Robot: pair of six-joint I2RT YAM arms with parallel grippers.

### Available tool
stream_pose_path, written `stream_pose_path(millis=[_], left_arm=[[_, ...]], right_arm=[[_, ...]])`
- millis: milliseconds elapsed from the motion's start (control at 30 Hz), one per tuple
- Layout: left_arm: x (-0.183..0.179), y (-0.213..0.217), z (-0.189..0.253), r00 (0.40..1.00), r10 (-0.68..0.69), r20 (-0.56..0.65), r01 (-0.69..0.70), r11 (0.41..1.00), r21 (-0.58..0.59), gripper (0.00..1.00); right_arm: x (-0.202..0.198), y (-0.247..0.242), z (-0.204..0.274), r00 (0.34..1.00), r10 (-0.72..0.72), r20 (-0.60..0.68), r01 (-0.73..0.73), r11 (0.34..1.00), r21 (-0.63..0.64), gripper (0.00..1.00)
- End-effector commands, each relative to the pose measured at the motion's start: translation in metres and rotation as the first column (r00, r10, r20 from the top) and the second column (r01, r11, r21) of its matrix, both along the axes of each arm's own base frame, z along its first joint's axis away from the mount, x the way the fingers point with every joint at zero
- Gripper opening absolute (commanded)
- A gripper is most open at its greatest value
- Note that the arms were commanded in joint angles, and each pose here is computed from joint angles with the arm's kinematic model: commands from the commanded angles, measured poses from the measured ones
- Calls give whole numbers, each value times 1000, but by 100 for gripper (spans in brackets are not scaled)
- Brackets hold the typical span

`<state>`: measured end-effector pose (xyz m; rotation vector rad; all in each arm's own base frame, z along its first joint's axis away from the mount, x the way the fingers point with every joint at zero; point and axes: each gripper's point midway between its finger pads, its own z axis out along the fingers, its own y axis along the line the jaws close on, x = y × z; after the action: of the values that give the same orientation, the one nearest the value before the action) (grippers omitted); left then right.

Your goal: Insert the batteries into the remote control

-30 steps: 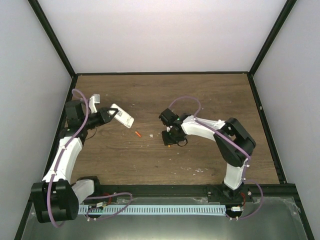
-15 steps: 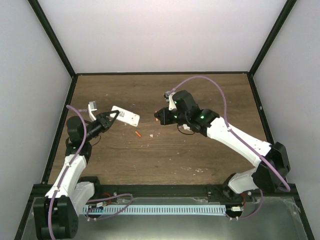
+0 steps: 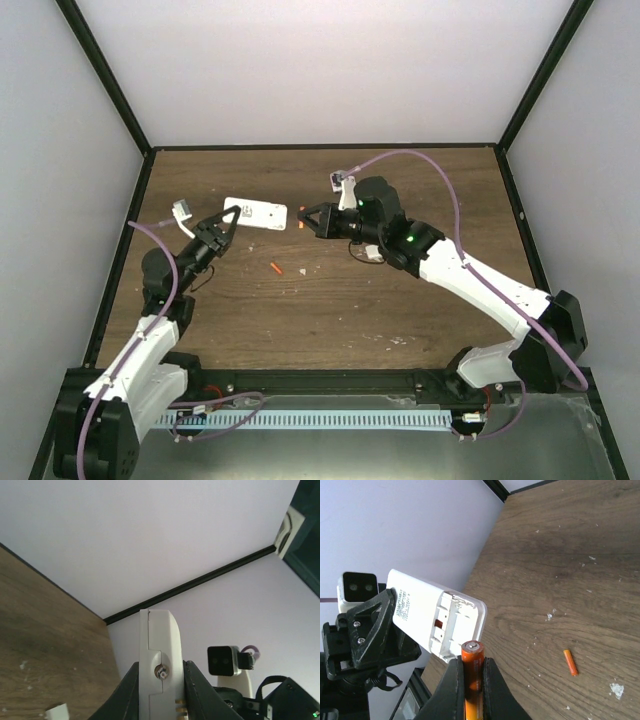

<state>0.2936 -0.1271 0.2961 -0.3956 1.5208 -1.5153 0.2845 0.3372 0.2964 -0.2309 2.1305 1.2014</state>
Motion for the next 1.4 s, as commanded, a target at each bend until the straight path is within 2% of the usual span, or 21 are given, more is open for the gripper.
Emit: stream_pose_path(millis=[0,400,667,933,1367], left_arm=[[-6,5,20,998,37,47,-31,994,-108,0],[-7,5,15,1000,21,-21,-25,982,-187,0],[-6,2,12,1000,8,-29,-13,982,-190,0],[-5,3,11,999,11,-31,-16,983,-185,0],[-5,3,15,1000,17,-20,-21,981,-193,0]], right_arm=[[3,7,18,999,7,51,-10,998,60,1],[8,19,29,995,33,96,-41,995,87,1],[11,37,39,990,62,130,-74,993,93,1],[18,38,49,987,25,161,-37,997,69,1],[13,54,36,992,58,116,-64,997,45,1]])
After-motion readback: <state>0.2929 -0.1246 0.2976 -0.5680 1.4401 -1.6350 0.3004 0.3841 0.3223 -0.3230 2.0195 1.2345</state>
